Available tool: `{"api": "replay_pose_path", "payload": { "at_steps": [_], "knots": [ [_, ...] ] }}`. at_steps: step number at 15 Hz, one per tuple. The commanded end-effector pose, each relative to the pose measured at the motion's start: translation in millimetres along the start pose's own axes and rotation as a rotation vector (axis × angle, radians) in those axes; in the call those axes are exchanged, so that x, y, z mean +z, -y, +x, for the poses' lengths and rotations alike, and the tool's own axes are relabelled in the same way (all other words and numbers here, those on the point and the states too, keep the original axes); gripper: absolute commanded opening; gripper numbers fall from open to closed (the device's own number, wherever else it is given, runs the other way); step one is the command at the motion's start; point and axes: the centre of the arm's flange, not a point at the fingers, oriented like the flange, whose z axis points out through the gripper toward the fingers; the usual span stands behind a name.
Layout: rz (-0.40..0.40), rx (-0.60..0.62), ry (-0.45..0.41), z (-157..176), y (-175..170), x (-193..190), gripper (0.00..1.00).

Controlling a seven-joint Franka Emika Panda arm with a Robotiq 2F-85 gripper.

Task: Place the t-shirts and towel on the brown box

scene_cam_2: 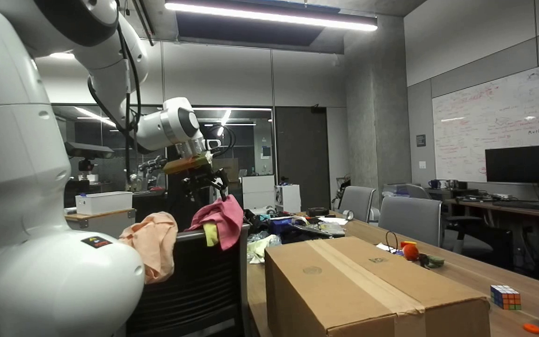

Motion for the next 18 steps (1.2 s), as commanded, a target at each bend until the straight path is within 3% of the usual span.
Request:
{"api": "replay_pose_path", "payload": {
  "at_steps": [1, 3, 10, 13, 18],
  "knots": [
    [-0.019, -0.031, 0.01, 12.3, 1.8, -5.8, 0.71],
    [-0.041, -0.039, 0.004, 12.2, 1.8, -5.4, 0.64],
    [-0.17, -0.087, -0.036, 8.4, -7.0, -2.6, 0.08],
    [-0.2, -0.094, -0.046, 6.5, -13.8, -4.1, 0.0],
    [-0.261, -0.098, -0.089, 3.5, -15.4, -15.8, 0.01]
  ]
}}
